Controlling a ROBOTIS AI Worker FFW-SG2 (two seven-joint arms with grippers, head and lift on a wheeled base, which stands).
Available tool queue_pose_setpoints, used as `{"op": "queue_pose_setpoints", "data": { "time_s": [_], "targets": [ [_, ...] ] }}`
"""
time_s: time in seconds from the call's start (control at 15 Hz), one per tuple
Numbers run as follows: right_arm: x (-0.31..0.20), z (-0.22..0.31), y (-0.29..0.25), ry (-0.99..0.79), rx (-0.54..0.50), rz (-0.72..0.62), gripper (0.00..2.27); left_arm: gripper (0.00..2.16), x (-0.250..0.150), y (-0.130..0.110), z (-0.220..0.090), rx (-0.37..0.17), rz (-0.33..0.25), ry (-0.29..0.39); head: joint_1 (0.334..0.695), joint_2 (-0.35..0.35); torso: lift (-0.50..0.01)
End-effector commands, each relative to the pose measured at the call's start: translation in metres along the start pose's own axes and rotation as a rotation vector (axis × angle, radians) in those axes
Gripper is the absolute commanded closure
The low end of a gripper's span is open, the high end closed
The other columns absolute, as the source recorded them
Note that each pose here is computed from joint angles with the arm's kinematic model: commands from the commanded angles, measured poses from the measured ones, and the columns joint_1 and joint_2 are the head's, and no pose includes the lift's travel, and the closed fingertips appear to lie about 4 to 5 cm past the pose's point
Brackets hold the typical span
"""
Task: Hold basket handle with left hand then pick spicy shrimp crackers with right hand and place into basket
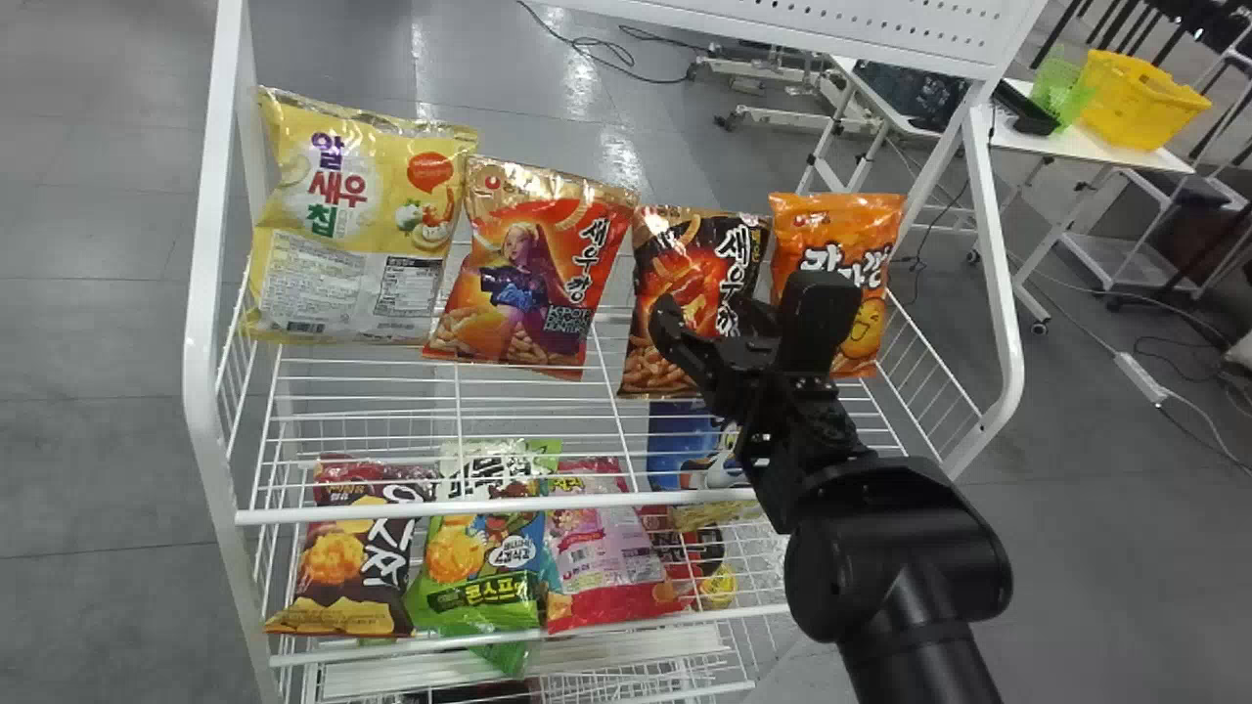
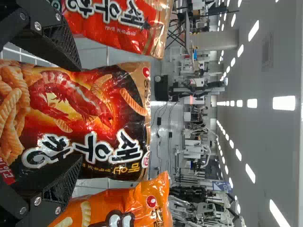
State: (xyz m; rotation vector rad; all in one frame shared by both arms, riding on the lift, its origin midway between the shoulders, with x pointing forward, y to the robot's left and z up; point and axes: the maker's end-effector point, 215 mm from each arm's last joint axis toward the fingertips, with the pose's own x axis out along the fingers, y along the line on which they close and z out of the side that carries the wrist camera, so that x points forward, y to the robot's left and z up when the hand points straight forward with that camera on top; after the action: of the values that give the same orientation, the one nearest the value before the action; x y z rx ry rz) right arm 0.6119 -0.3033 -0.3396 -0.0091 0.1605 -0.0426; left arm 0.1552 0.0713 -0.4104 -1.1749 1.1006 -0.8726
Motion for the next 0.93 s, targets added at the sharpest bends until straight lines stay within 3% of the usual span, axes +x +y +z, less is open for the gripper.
{"op": "queue_pose_setpoints", "data": {
  "time_s": [0.0,0.33,0.53,0.67,0.87],
  "targets": [
    [0.008,-0.004,-0.005,0.013,-0.003,-0.009,0.18,1.89,0.001,-0.001,0.001,-0.003,-0.006,-0.004,0.695,-0.333,-0.037],
    [0.015,-0.011,-0.014,0.028,-0.016,-0.028,0.20,1.89,0.002,0.000,0.003,0.001,-0.002,-0.004,0.695,-0.338,-0.037],
    [0.020,-0.012,-0.024,0.037,-0.038,-0.041,0.35,1.89,0.002,0.002,0.003,-0.001,0.003,-0.003,0.695,-0.346,-0.037],
    [0.020,-0.013,-0.025,0.039,-0.032,-0.035,0.70,1.89,0.002,0.002,0.004,0.001,0.005,-0.004,0.695,-0.350,-0.037],
    [0.016,-0.021,-0.021,0.050,-0.027,-0.017,1.48,1.89,0.002,0.003,0.004,0.001,0.008,-0.004,0.695,-0.350,-0.037]
  ]
}}
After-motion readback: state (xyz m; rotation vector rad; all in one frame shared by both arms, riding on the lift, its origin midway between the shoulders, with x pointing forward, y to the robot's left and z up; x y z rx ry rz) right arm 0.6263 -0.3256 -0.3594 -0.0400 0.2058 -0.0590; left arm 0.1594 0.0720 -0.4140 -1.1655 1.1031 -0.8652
